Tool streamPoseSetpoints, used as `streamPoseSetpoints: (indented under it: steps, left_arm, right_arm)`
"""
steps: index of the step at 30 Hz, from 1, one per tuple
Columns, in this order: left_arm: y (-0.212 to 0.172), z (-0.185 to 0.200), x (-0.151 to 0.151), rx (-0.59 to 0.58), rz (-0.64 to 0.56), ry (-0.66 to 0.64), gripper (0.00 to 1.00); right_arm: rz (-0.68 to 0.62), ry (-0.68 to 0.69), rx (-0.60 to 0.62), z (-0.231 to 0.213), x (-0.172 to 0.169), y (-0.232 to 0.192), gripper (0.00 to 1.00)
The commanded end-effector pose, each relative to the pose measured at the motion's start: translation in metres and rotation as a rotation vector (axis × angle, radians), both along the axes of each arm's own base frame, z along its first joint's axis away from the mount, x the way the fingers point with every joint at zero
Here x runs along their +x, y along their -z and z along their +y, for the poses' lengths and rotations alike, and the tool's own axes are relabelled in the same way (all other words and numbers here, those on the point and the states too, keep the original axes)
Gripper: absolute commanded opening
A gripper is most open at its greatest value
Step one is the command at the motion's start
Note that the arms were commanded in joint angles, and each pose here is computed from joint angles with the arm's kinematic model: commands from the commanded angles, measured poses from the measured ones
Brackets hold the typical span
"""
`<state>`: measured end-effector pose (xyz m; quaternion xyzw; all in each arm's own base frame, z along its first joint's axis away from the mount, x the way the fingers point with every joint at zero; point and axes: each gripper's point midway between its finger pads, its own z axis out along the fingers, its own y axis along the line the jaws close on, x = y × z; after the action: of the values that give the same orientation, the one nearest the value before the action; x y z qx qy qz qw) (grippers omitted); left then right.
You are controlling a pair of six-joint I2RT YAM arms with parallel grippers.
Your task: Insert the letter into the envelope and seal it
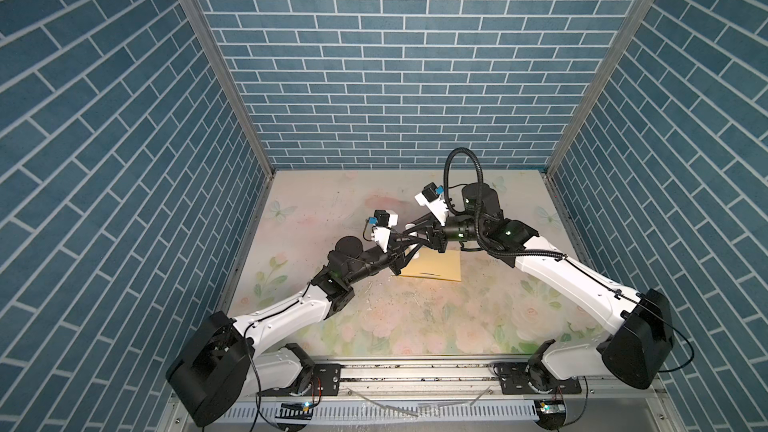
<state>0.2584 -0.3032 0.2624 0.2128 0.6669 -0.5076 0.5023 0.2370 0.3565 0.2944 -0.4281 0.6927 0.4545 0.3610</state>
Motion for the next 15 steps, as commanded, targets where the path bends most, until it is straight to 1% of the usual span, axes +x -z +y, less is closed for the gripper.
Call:
streamPoseSetpoints:
  steps: [1,3,5,8,10,15]
  left_arm:
    - [-0.008,0.001,0.012,-0.043,0.017,-0.039,0.06]
    - [-0.006,0.003,0.017,-0.046,0.030,-0.068,0.00]
    - [-0.003,0.007,0.022,-0.048,0.052,-0.109,0.00]
    - [0.000,0.015,0.030,-0.053,0.087,-0.178,0.00]
    - [-0.003,0.022,0.034,-0.068,0.108,-0.223,0.00]
    - [-0.015,0.037,0.040,-0.157,0.169,-0.308,0.00]
  right_arm:
    - [-0.092,-0.044,0.048,0.004,-0.005,-0.025,0.10]
    - [-0.118,-0.019,0.050,0.001,-0.002,-0.027,0.19]
    - [-0.164,0.022,0.049,-0.004,0.003,-0.030,0.33]
    - [-0.245,0.087,0.066,-0.013,0.008,-0.034,0.49]
    - [-0.299,0.137,0.081,-0.020,0.012,-0.033,0.56]
    - [-0.414,0.224,0.114,-0.033,0.017,-0.023,0.65]
